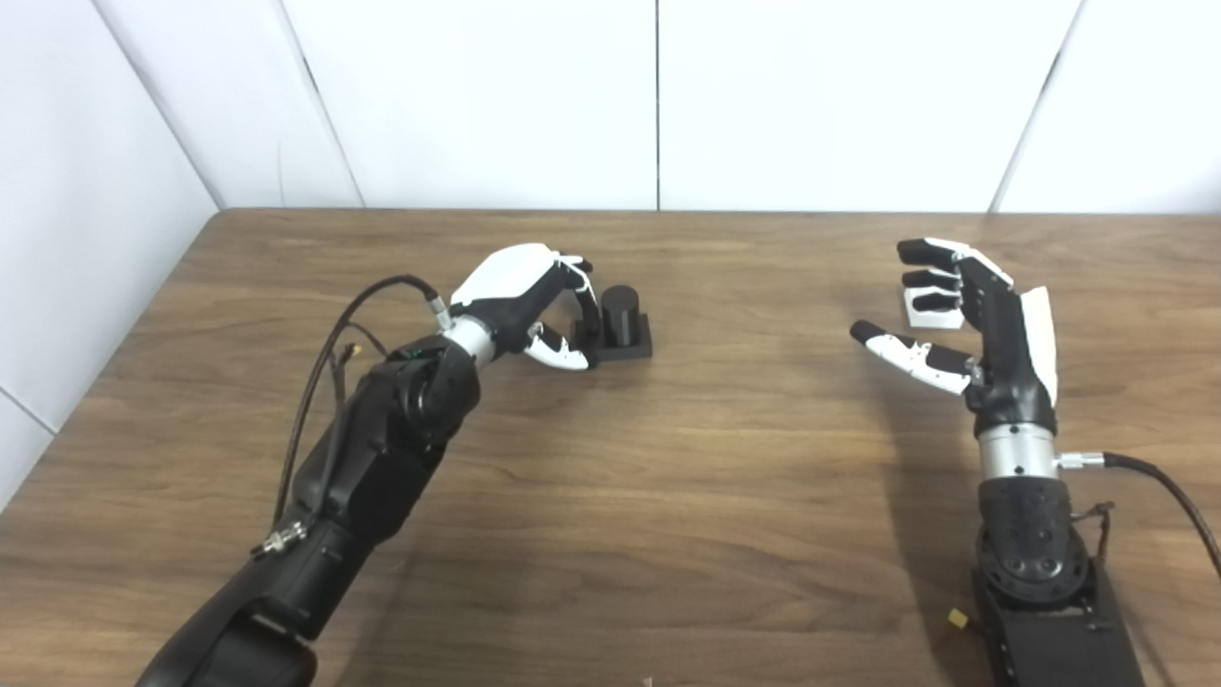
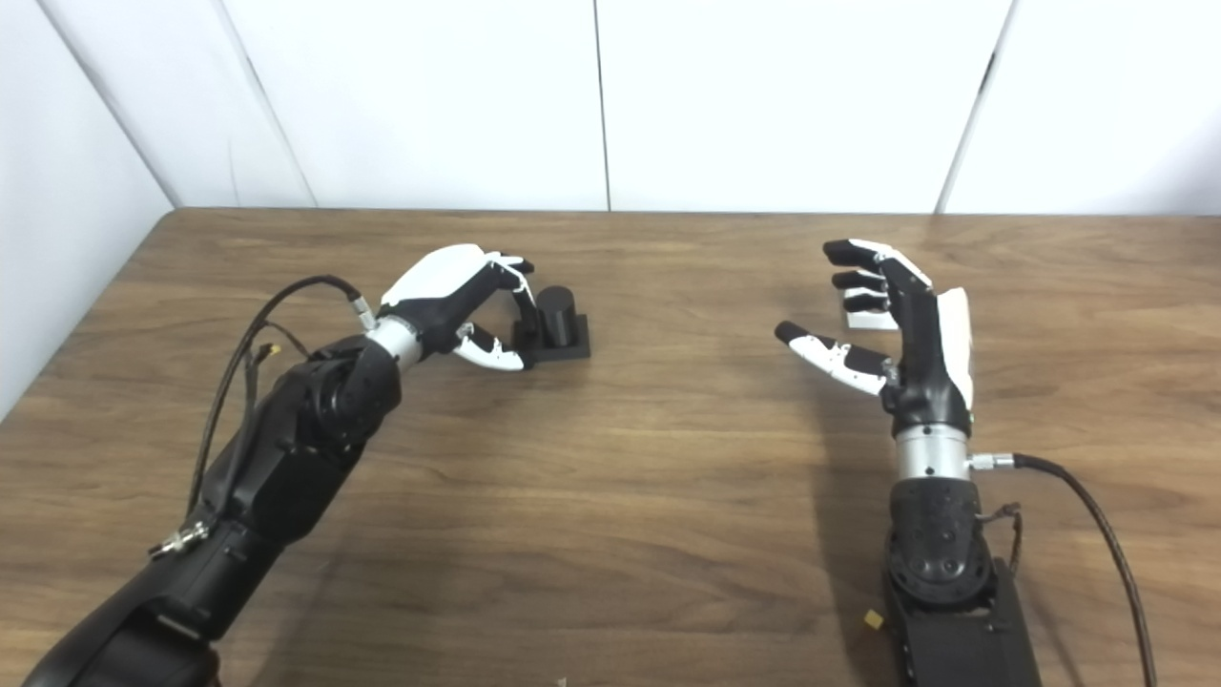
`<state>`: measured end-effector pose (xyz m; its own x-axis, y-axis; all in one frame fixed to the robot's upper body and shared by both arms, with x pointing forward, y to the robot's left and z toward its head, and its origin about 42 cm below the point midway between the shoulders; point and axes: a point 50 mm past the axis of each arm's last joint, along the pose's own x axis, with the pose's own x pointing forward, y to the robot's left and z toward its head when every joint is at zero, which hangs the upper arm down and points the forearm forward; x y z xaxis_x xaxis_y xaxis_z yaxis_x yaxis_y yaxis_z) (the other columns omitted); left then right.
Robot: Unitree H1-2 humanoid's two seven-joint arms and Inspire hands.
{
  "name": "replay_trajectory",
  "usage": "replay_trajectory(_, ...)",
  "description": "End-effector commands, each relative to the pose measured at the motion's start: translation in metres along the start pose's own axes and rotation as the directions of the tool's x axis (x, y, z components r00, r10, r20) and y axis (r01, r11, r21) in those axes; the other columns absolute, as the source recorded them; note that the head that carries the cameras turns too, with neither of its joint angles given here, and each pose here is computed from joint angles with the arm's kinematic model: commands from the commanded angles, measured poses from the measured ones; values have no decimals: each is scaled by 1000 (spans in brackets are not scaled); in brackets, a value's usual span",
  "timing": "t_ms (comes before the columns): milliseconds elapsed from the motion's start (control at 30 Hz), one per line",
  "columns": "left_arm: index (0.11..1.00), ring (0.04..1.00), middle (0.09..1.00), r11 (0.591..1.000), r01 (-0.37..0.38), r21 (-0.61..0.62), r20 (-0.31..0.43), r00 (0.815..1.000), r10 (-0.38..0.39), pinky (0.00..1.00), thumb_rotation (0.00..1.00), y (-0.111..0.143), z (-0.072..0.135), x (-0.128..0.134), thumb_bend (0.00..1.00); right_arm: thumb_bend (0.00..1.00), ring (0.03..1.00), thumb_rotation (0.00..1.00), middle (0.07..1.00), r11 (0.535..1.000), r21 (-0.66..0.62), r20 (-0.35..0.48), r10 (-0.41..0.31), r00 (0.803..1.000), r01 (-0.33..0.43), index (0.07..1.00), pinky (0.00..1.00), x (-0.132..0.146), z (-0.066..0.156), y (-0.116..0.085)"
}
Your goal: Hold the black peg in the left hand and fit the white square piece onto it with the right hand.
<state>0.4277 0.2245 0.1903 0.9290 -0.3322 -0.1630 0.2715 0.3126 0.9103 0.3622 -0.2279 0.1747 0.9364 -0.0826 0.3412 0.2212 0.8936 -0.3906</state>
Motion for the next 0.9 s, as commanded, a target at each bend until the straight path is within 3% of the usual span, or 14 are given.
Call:
replay_trajectory(0, 496, 968, 917, 1000, 5, 29, 30, 1000, -6, 981, 80, 2, 1, -5, 521, 641, 673, 94, 722, 1000, 16, 101, -26, 995, 25, 687, 589, 18, 24, -6)
replay_trajectory(367, 496, 955, 907, 999, -2, 42, 111, 994, -3, 943, 78, -8, 19, -19, 521, 644, 661, 84, 718, 999, 20, 116, -31, 993, 29, 689, 578, 21, 27, -10)
replay_trajectory(867, 495, 956, 920, 1000, 28, 12, 147, 989, -29, 927, 80, -28, 31, -46, 520, 650, 678, 131, 727, 998, -22, 118, -49, 992, 52, 693, 590, 23, 30, -18)
